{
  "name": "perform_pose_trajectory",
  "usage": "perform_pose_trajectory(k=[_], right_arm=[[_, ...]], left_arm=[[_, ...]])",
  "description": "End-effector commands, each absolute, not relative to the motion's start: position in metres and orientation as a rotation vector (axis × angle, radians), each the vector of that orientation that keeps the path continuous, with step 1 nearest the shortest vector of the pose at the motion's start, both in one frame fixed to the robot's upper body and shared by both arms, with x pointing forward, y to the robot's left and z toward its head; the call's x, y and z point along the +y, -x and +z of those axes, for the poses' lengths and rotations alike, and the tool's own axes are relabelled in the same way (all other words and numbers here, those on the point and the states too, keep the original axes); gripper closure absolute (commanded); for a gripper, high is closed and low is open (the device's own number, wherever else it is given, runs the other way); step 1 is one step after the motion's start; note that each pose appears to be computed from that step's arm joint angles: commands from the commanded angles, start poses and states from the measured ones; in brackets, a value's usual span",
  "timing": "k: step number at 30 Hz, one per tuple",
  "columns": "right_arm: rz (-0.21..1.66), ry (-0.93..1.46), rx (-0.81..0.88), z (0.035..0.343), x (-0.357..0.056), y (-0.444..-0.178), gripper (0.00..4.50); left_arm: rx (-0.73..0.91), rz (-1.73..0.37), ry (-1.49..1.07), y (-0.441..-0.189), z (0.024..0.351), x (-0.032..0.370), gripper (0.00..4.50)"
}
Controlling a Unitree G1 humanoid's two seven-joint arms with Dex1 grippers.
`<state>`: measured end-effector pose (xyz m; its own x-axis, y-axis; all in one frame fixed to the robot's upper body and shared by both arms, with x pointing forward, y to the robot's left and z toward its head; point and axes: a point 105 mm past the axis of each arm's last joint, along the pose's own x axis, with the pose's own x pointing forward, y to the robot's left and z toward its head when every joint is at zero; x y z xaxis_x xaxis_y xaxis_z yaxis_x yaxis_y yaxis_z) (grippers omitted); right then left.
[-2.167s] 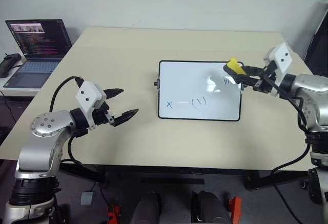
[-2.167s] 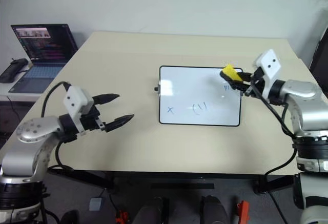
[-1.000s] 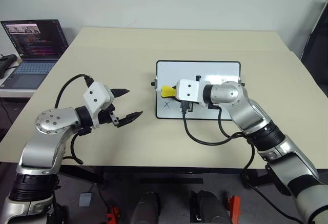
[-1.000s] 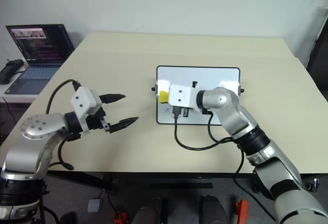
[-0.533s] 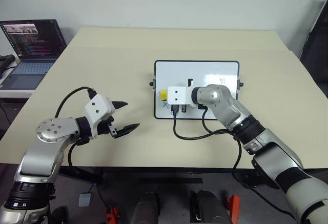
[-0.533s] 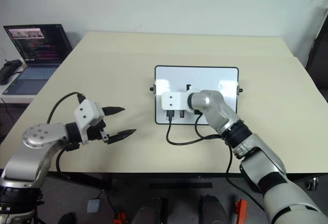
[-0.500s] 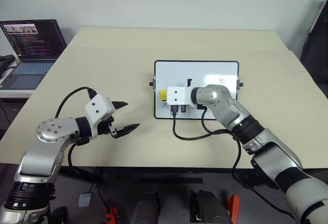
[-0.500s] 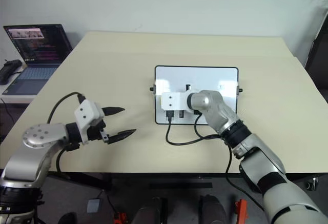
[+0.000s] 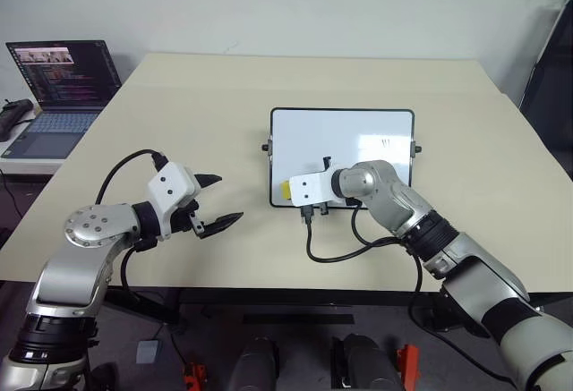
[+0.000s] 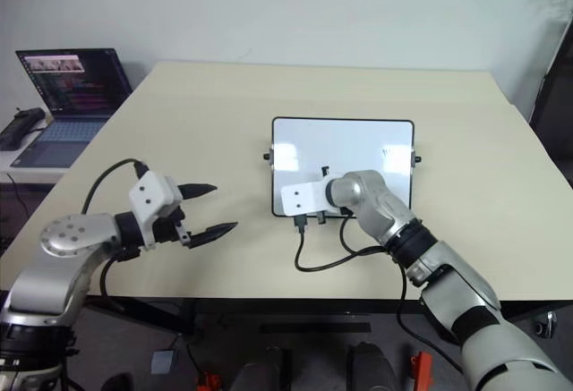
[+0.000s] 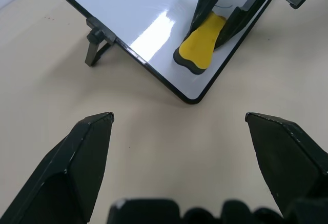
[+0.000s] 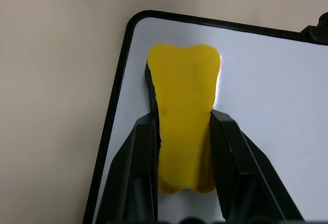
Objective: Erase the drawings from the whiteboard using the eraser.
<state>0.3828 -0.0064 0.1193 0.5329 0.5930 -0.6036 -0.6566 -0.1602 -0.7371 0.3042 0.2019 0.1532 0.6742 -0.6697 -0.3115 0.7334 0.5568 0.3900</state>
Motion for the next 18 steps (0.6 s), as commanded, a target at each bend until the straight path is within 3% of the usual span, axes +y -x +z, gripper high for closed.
perform_pose_trajectory(k=[1, 11, 18], right_arm=[[0.964, 1.375, 0.198, 0.114, -0.048, -0.405, 3.49], [0.864, 1.423, 0.165, 0.148, -0.075, -0.424, 3.50], [0.929, 1.424, 0.116, 0.148, -0.060, -0.413, 3.50]], left_arm=[[0.091, -0.829, -0.550, -0.308, 0.163, 0.200, 0.00], [0.081, -0.829, -0.557, -0.311, 0.167, 0.199, 0.00], [0.078, -0.832, -0.558, -0.313, 0.166, 0.199, 0.00]])
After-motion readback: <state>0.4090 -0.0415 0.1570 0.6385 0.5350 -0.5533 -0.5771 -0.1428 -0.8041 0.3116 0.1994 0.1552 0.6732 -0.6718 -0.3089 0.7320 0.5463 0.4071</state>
